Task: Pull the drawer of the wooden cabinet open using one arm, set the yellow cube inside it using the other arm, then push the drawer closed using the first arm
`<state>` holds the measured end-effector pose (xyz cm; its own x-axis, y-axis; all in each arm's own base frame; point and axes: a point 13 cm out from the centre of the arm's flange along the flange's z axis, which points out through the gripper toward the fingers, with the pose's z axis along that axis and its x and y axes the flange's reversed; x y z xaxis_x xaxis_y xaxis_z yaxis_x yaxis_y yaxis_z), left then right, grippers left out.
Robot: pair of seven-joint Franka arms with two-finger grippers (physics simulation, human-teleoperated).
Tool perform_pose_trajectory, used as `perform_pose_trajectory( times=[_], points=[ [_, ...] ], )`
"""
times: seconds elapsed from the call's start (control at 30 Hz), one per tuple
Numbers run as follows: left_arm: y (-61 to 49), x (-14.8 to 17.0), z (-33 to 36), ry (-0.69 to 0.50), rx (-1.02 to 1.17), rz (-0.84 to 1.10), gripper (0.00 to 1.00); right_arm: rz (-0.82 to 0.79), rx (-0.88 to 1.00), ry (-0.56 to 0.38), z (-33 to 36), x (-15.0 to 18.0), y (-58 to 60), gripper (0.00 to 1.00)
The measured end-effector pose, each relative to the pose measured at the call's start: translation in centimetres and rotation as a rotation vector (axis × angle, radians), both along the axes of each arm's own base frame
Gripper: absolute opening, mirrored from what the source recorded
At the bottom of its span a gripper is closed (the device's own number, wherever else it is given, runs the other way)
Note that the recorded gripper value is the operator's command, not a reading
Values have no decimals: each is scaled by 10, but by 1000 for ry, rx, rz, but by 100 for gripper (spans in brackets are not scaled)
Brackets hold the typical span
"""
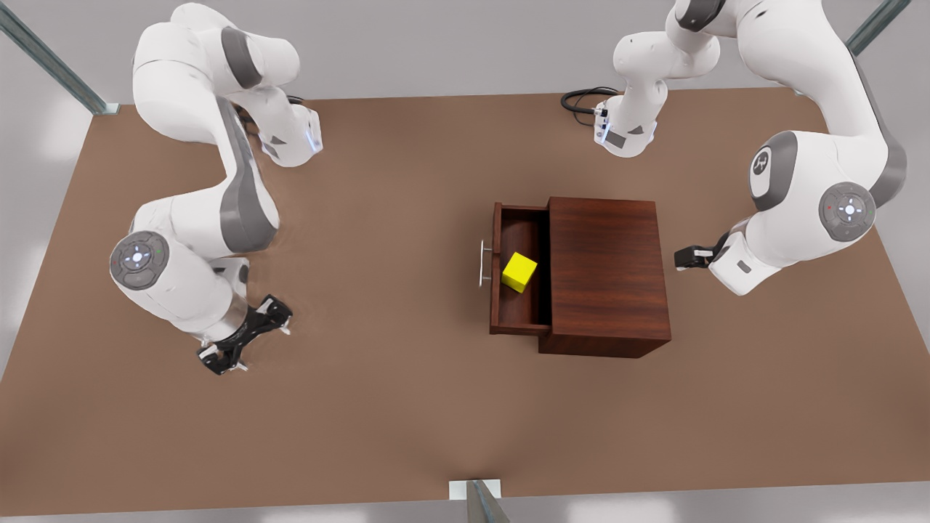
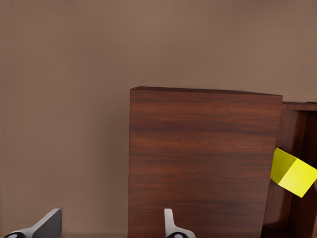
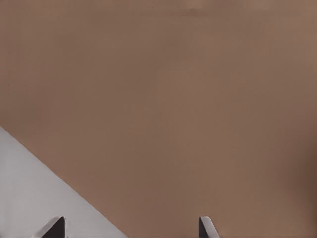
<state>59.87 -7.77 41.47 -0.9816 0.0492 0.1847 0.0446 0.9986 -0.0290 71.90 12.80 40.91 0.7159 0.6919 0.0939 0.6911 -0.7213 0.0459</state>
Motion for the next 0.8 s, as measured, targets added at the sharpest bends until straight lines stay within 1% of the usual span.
perform_pose_trajectory(
  times=[0.03, 0.1, 0.13, 0.2, 0.3, 0.37, 0.43, 0.5, 0.6, 0.63, 0.77, 0.8],
  points=[
    [0, 0, 0, 0, 0, -3, 100, 39, -55, 32, -2, -11, -64, 100],
    [-1, 0, 0, 0, 0, -7, 100, 183, -94, 144, -20, -62, -145, 100],
    [0, 0, 0, 0, 0, -9, 100, 275, -96, 181, -27, -82, -167, 100],
    [0, 0, 0, 0, 1, -12, 100, 476, -95, 218, -33, -101, -183, 100],
    [0, 0, 0, 0, 1, -15, 100, 761, -77, 218, -32, -103, -185, 100],
    [1, 0, 0, -1, 2, -18, 100, 934, -27, 185, -30, -101, -186, 100],
    [1, 0, 0, -2, 3, -21, 100, 1086, 1, 177, -31, -106, -182, 100],
    [0, 0, 0, -3, 4, -24, 100, 1217, 25, 191, -36, -122, -180, 100],
    [0, 1, 1, -6, 5, -26, 100, 1404, 70, 240, -61, -178, -161, 100],
    [0, 1, 2, -7, 4, -28, 100, 1463, 75, 241, -65, -186, -152, 100],
    [-10, 1, 2, -14, 7, -40, 100, 1665, 77, 221, -71, -190, -127, 100],
    [-27, -1, 2, -14, 7, -45, 96, 1702, 78, 215, -72, -189, -125, 100]
  ],
)
